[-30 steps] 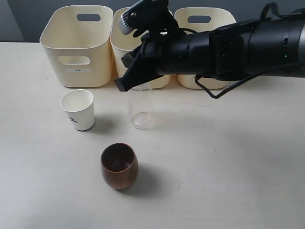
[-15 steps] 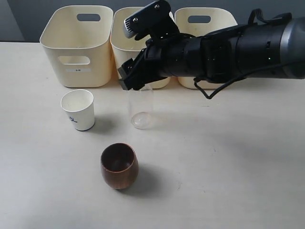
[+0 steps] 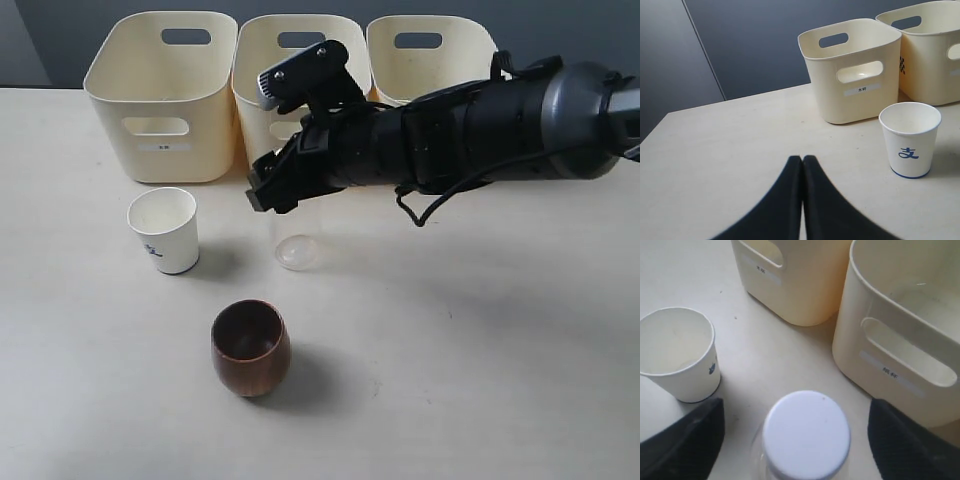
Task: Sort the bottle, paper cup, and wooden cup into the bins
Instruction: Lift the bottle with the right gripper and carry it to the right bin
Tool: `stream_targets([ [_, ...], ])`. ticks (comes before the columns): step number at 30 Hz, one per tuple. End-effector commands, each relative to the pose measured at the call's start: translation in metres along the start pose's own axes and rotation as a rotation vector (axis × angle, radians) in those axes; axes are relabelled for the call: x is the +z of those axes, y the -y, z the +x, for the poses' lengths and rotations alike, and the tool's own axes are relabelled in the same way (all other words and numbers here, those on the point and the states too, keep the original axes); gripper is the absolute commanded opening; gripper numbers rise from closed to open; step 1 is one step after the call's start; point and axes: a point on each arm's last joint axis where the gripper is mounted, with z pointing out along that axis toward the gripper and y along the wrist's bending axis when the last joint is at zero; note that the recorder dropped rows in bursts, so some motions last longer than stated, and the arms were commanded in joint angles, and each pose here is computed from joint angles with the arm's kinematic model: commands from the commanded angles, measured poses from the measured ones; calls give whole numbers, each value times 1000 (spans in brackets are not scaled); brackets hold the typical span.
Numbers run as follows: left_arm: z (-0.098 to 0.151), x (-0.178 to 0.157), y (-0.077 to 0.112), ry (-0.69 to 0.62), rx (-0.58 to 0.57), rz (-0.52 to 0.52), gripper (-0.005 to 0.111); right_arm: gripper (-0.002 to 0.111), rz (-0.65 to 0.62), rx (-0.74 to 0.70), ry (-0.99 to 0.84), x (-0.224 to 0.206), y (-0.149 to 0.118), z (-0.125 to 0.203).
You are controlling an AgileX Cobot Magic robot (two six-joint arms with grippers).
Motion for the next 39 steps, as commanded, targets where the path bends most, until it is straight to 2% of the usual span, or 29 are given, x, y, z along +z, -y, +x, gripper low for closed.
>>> stream_targets([
  [1, 0, 0, 0, 10, -1, 2, 0, 75, 39, 14, 5, 2, 4, -5],
  [6, 0, 0, 0, 10, -1, 2, 0, 74, 24, 49, 0, 6, 3, -3],
  [12, 0, 0, 0, 10, -1, 2, 0, 49, 32, 51, -29, 14, 4, 5],
  [13, 0, 0, 0, 10, -1, 2, 0, 43, 28, 51, -28, 14, 3, 5],
  [14, 0, 0, 0, 10, -1, 2, 0, 29, 26, 51, -31, 15, 3, 6],
  [17, 0, 0, 0, 10, -1, 2, 0, -1, 44, 56, -36, 15, 5, 7],
  [22, 0, 0, 0, 10, -1, 2, 0, 0, 242, 127, 6, -9, 22, -11],
  [25, 0, 0, 0, 10, -1, 2, 0, 0, 402, 144, 93, -52, 35, -37],
  [29, 0, 0, 0, 10, -1, 2, 0, 0, 465, 150, 204, -96, 38, -61],
  [31, 0, 0, 0, 10, -1, 2, 0, 0, 562, 121, 241, -116, 45, -68],
  [32, 0, 0, 0, 10, -1, 2, 0, 0, 665, 140, 262, -124, 53, -69],
  [34, 0, 0, 0, 10, -1, 2, 0, 0, 762, 161, 301, -129, 60, -70],
  [37, 0, 0, 0, 10, -1, 2, 0, 0, 787, 183, 384, -127, 74, -72],
  [39, 0, 0, 0, 10, -1, 2, 0, 0, 785, 273, 437, -124, 91, -69],
])
